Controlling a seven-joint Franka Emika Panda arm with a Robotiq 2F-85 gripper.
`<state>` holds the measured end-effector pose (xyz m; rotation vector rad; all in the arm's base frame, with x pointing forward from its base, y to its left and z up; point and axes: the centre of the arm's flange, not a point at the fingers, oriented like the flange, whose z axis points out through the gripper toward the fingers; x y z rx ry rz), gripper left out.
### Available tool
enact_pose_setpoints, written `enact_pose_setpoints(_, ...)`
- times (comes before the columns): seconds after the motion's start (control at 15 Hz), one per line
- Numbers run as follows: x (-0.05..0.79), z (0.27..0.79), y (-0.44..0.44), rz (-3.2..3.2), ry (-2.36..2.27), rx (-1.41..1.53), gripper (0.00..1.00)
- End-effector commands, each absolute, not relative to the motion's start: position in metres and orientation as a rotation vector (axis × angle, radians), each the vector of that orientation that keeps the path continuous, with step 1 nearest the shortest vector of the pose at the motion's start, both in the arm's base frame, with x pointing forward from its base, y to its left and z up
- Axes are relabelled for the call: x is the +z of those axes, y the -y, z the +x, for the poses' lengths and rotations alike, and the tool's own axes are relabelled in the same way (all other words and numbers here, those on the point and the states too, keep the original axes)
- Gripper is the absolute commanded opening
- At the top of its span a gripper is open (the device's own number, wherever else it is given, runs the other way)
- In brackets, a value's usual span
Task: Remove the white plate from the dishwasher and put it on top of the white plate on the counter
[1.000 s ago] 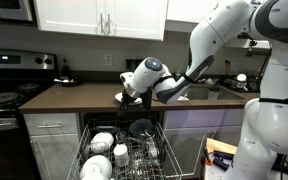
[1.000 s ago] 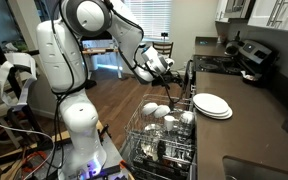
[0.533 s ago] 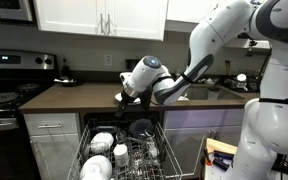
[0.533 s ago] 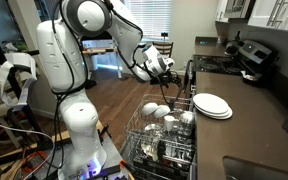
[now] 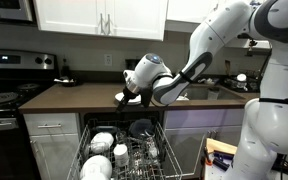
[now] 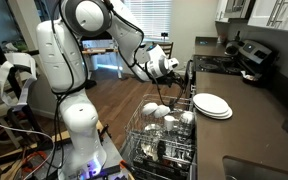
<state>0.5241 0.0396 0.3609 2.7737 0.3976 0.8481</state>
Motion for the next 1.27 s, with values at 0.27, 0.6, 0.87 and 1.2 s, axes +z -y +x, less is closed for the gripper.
enact_pose_setpoints(0.27,0.36,0.524,-0.038,2.79,-0.402,0.848,1.0)
enact_pose_setpoints(0.6,0.36,0.524,-0.038,2.79,-0.402,0.848,1.0)
enact_pose_setpoints(0.87,0.359,0.523,-0.037,2.791,-0.4,0.845,1.0)
enact_pose_setpoints(1.2,0.354,0.52,-0.034,2.798,-0.395,0.831,1.0)
